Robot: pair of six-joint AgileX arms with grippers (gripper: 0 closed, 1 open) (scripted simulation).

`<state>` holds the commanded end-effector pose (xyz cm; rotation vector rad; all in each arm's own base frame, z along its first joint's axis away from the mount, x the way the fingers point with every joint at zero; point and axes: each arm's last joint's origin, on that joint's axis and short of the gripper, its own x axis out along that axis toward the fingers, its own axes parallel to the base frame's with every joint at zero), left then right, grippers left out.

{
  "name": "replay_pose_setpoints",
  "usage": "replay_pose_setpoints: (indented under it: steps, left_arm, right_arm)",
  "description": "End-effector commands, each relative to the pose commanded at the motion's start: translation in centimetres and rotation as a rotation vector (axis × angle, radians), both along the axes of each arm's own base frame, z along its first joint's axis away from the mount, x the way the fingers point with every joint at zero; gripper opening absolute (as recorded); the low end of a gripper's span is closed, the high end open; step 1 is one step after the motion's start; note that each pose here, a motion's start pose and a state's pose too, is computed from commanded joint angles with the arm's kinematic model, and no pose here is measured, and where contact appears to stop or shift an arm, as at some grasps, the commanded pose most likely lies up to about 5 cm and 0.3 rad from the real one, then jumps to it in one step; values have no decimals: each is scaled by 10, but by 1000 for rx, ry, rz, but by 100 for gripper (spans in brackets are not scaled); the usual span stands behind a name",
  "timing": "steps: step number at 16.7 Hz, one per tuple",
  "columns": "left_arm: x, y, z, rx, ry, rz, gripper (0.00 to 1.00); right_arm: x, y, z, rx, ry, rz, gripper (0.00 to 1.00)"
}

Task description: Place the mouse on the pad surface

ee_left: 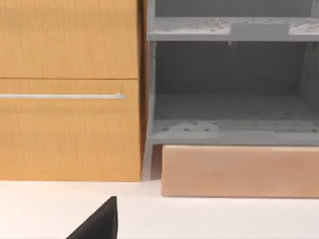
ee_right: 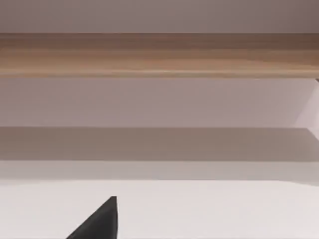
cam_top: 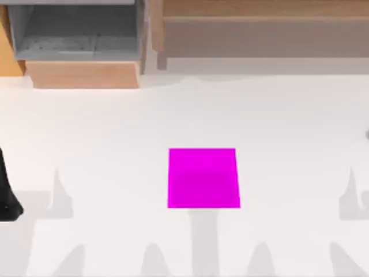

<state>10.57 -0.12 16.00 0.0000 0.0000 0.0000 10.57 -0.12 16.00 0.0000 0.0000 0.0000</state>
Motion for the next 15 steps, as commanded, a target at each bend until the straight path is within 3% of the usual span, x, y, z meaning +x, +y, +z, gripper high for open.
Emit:
replay_pose_setpoints:
  steps: [3,6,11,15]
  left_arm:
    - [0,0,0,0,0,0,100]
    - [0,0,0,0,0,0,100]
    - [0,0,0,0,0,0,100]
    - [0,0,0,0,0,0,100]
  right_arm:
    - [0,0,2,-10,7,-2,100]
    - [1,-1,20,-102,75,-10,100]
    - [25,-4,83,-429,322,34,100]
    - [87,-9,124,-746,628,203,100]
